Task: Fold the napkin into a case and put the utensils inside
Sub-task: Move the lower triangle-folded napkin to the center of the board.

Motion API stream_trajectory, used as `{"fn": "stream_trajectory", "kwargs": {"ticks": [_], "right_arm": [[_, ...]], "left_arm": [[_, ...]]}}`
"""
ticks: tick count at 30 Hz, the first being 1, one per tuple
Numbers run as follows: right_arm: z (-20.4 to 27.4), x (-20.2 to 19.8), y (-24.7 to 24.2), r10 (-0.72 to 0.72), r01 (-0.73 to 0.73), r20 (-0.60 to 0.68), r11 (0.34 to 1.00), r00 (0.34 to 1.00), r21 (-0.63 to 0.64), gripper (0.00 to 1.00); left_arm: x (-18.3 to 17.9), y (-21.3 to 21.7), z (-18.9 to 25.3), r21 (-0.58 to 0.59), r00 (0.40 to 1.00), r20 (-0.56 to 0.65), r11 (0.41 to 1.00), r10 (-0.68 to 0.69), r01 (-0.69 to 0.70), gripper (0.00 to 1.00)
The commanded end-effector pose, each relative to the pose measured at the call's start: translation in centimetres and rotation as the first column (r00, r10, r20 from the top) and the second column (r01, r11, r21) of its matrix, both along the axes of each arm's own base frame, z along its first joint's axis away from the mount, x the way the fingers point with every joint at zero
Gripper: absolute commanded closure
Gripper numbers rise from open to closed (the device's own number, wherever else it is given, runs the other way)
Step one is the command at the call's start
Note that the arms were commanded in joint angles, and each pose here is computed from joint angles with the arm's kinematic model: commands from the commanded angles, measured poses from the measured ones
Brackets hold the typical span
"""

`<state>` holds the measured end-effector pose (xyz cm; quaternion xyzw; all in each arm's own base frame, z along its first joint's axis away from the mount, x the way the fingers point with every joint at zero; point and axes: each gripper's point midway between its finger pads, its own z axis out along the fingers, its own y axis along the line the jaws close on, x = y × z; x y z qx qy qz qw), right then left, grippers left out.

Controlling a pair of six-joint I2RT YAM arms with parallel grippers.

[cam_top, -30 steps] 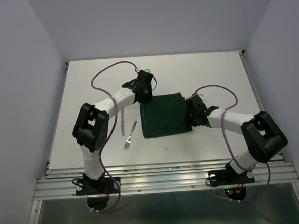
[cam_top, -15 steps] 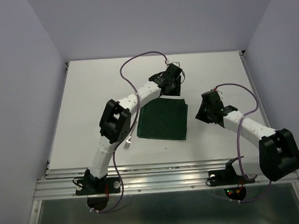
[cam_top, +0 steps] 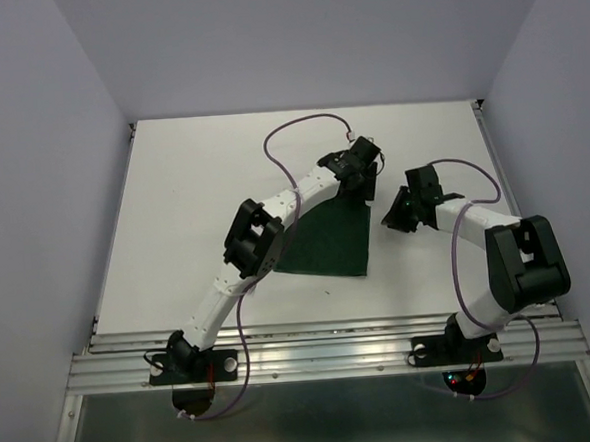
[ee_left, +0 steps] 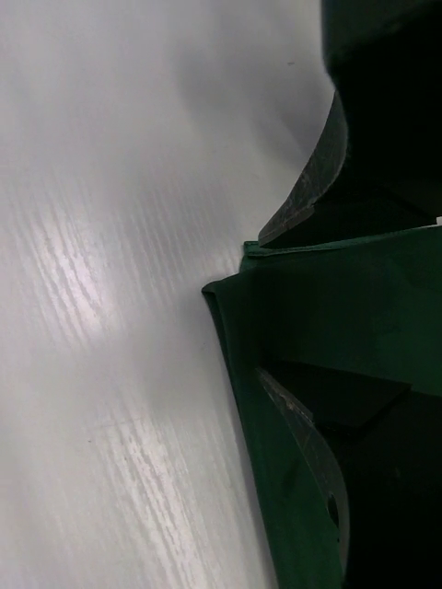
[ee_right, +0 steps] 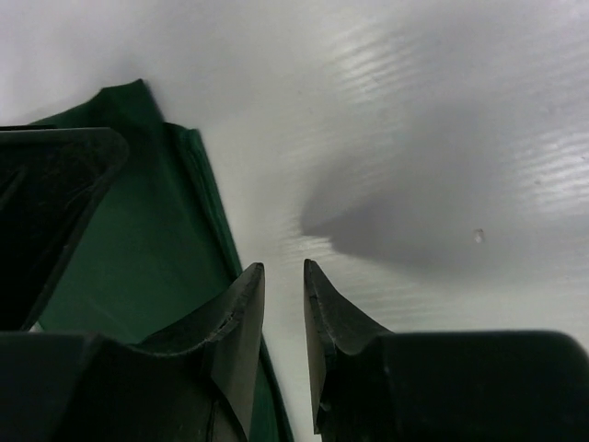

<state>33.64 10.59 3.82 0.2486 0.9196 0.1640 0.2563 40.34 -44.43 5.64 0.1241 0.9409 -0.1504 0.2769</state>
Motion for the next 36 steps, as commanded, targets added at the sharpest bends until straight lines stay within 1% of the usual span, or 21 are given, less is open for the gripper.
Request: {"fn": "stream_trajectory", "kwargs": {"ticks": [1,12,13,15,16,18,20,21,23,24,25,30,31,33,34,36], "right_arm": [[2.3,2.9,1.4,0.015,-0.021,0.093,0.998,0.996,0.055,0.7],[0.9,4.0,2.1,0.013,-0.019,0.072,0.996,0.997,0.087,0.69],[0.6,4.0,2.2,0.012,-0.018,0.063,0.996,0.998,0.09,0.69],[0.5,4.2,2.3,0.011,-0.018,0.065,0.995,0.998,0.094,0.69],[0.2,4.2,2.3,0.009,-0.015,0.057,0.996,0.998,0.093,0.69],[0.0,4.2,2.3,0.009,-0.014,0.052,0.995,0.999,0.094,0.69],[0.0,4.3,2.3,0.007,-0.012,0.055,0.995,0.998,0.096,0.69],[-0.2,4.5,2.4,0.006,-0.011,0.052,0.995,0.999,0.098,0.68],[-0.4,4.7,2.4,0.005,-0.01,0.051,0.995,0.999,0.101,0.66],[-0.7,4.8,2.5,0.003,-0.007,0.047,0.995,0.999,0.1,0.65],[-0.7,5.1,2.5,0.002,-0.006,0.048,0.995,0.999,0.101,0.65],[-1.8,5.6,2.6,-0.006,0.003,0.032,0.995,0.999,0.098,0.66],[-2.0,5.7,2.5,-0.01,0.007,0.029,0.995,1.0,0.095,0.7],[-2.6,5.6,2.3,-0.015,0.014,0.017,0.996,1.0,0.085,0.77],[-2.8,5.6,2.3,-0.019,0.018,0.012,0.996,1.0,0.085,0.82],[-3.4,5.5,2.2,-0.025,0.024,0.004,0.997,1.0,0.08,0.87]], "left_arm": [[1.3,-1.3,2.7,-0.062,0.999,0.047,0.998,0.016,-0.013,0.37],[1.9,-1.1,0.1,-0.019,0.999,0.04,0.999,0.033,-0.032,0.52],[1.8,-1.3,-0.2,-0.018,0.999,0.037,0.999,0.028,-0.028,0.55],[1.9,-1.3,-0.5,-0.013,0.999,0.035,0.999,0.029,-0.029,0.58],[1.9,-1.3,-0.7,-0.01,0.999,0.029,1.0,0.027,-0.027,0.62],[1.8,-1.2,-0.9,-0.005,0.999,0.027,1.0,0.027,-0.027,0.66],[1.8,-1.2,-0.7,-0.01,0.999,0.029,1.0,0.027,-0.027,0.73],[1.7,-1.2,-0.6,-0.014,0.999,0.028,1.0,0.025,-0.024,0.79],[1.6,-1.4,-0.4,-0.027,1.0,0.026,1.0,0.018,-0.017,0.86],[1.5,-1.6,-0.3,-0.034,1.0,0.022,0.999,0.011,-0.01,0.96],[1.4,-1.6,0.0,-0.043,1.0,0.023,0.999,0.008,-0.007,1.0],[1.0,-1.4,1.1,-0.064,1.0,0.025,0.998,0.009,-0.008,1.0],[1.0,-1.5,2.3,-0.083,0.999,0.042,0.997,0.01,-0.006,1.0],[0.9,-1.2,2.5,-0.083,0.999,0.041,0.996,0.015,-0.011,1.0],[0.9,-1.2,3.2,-0.095,0.999,0.048,0.995,0.017,-0.013,1.0],[0.7,-1.3,3.6,-0.104,0.999,0.045,0.995,0.012,-0.007,1.0]]}}
